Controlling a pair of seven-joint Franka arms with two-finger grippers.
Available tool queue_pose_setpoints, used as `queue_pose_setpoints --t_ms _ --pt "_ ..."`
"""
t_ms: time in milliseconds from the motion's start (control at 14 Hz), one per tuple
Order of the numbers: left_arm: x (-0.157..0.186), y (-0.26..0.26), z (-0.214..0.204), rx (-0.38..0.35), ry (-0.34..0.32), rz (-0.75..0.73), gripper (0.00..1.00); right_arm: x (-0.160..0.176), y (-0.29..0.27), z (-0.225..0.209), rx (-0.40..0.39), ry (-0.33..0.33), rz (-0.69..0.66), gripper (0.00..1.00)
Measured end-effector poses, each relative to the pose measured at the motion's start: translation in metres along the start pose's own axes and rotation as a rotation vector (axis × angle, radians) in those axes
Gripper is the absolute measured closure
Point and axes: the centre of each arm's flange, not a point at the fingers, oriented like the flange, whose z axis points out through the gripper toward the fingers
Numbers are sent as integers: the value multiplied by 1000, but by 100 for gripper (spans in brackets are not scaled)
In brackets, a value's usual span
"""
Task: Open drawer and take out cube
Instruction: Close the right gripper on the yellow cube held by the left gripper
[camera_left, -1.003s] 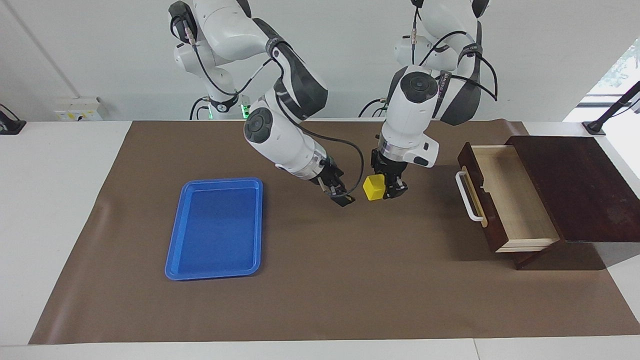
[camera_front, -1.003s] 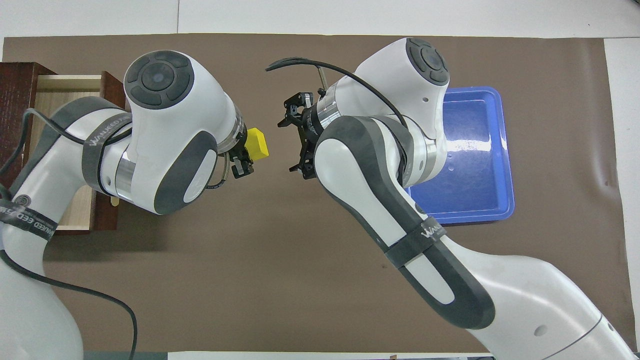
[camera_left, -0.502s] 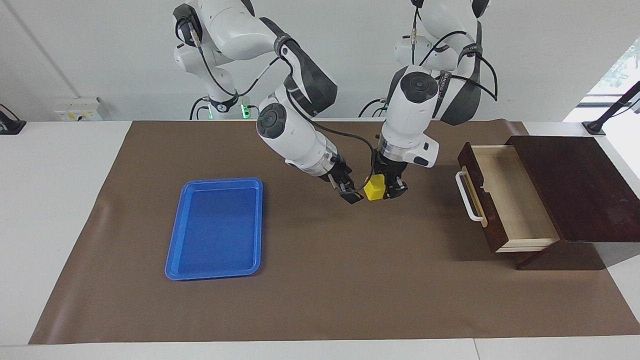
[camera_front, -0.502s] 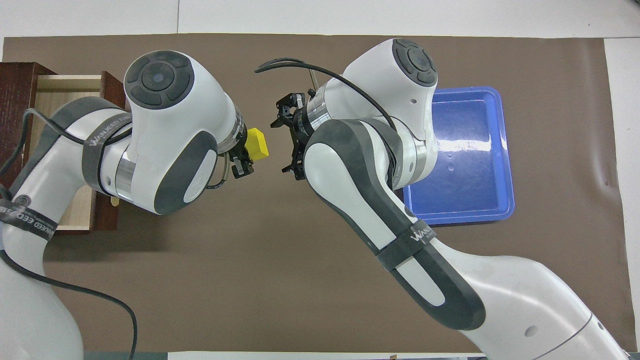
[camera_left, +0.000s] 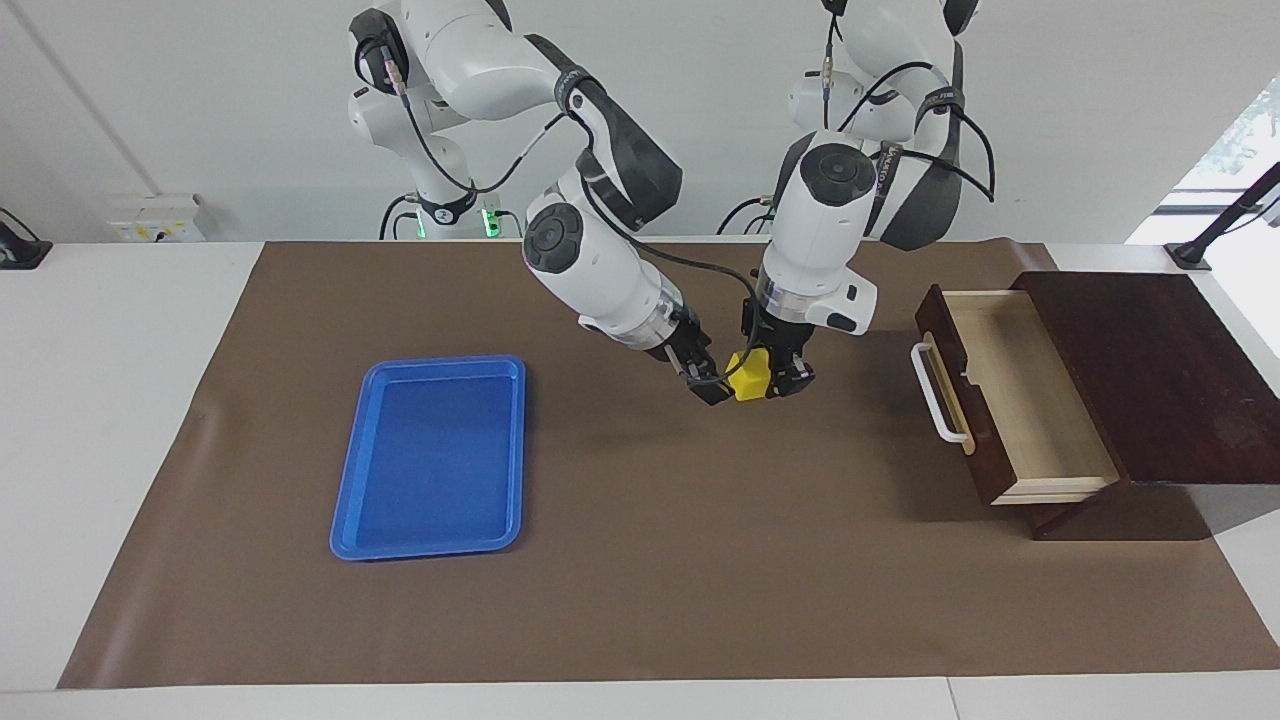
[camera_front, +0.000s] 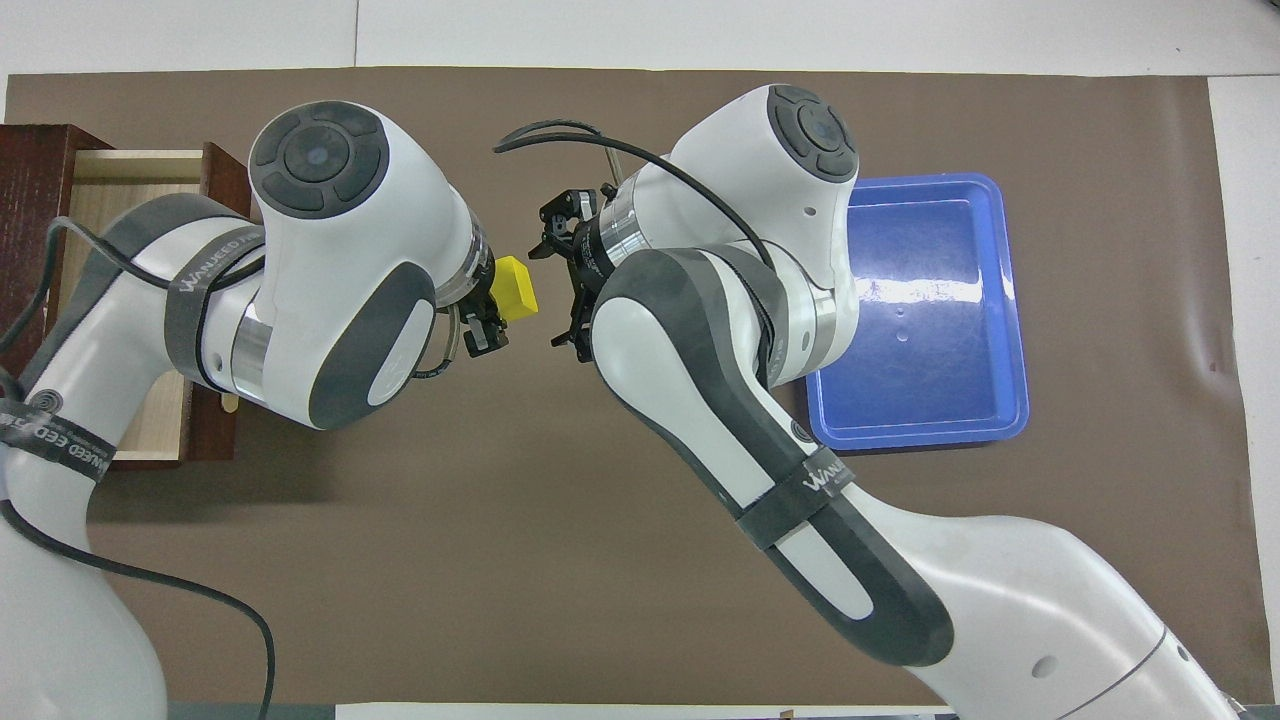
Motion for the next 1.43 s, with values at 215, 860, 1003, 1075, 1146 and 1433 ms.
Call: queue_pose_setpoints --t_ms 215,860,1003,1075,1146,1433 --pt "1 0 1 0 3 0 44 -6 -4 8 5 0 -6 8" --pt "0 0 2 1 4 2 44 -8 -9 10 27 2 -13 8" --pt "-3 -3 3 2 4 9 44 -8 -9 9 33 2 -14 8" --pt "-6 -6 4 2 4 16 44 -8 -9 9 33 2 -14 8" --pt "-9 -9 4 2 3 22 44 -8 -9 9 33 2 -14 8" --pt "-13 -13 5 0 2 32 44 -9 -9 10 33 2 -15 8"
